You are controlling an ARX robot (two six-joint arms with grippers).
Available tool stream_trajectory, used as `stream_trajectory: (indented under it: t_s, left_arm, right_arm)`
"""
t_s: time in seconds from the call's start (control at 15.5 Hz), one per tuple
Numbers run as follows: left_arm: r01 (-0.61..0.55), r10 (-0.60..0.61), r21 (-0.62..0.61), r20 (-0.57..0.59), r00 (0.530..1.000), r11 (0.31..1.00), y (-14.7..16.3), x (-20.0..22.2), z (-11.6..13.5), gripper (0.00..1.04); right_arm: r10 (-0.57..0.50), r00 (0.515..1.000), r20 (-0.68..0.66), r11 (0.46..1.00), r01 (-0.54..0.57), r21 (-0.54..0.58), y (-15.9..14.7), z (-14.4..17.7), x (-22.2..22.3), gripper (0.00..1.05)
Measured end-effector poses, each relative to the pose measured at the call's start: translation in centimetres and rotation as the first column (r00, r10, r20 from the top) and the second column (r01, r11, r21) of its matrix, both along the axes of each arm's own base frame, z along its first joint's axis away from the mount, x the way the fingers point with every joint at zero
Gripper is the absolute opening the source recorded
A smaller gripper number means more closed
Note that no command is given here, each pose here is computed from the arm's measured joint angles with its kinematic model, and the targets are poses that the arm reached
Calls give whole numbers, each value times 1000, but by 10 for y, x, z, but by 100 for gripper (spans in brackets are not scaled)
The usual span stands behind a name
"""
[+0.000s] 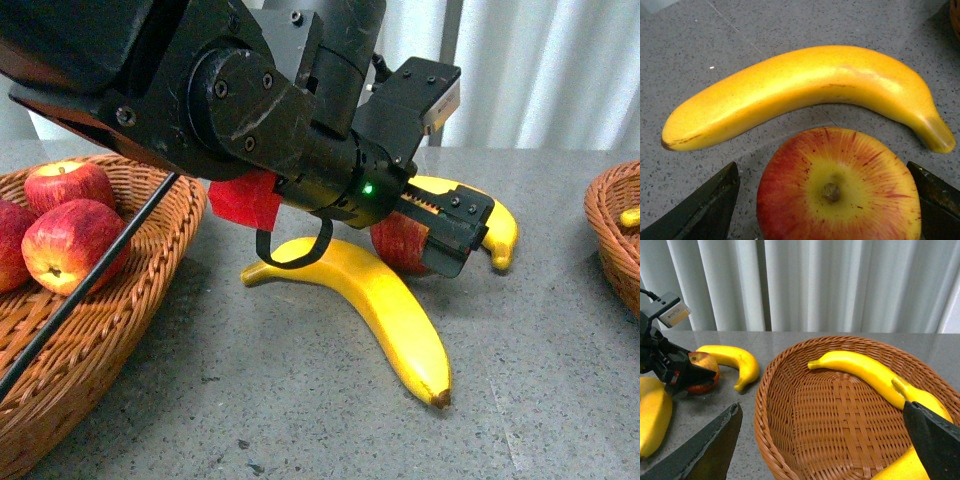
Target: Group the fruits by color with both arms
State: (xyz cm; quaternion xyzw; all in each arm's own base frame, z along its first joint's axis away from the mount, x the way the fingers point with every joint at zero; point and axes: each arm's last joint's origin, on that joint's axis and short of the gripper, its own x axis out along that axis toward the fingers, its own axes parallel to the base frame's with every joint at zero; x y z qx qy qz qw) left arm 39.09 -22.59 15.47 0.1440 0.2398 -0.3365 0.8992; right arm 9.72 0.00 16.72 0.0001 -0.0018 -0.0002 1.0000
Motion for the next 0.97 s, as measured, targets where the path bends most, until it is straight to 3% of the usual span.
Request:
stream_trajectory:
  t_s: [0.19,0.32,0.45,0.52,0.65,0.78,0.84,0.97]
  left_arm:
    - [1,-1,-18,-15,1000,1000,1,6,-7,96]
    - [3,-3,-22,-8,1000,1000,0,7,-6,74]
    - [-6,6,-28,2,1000,1000,6,-2,-2,71]
    - [-9,10,-50,20,1000,999,10,-8,7,71]
    - [-35,51,-122,129,990,992,24,-29,53,71]
    - [-127,169,-168,263,950,977,47,-55,96,71]
    - [-220,274,-195,323,906,956,68,-74,115,71]
    - [-472,512,-199,321,796,859,124,-108,110,71]
  right_arm:
    - [0,1000,0,1000,0,0,0,0,0,98]
    - [0,1000,0,1000,0,0,0,0,0,98]
    - [0,1000,0,1000,0,0,0,0,0,98]
    - [0,1000,0,1000,0,0,0,0,0,98]
    - [0,1000,0,1000,0,0,0,0,0,98]
    - [0,1000,0,1000,0,0,0,0,0,98]
    - [0,1000,1,1000,0,0,0,0,0,98]
    - [0,1000,0,1000,0,0,0,0,0,98]
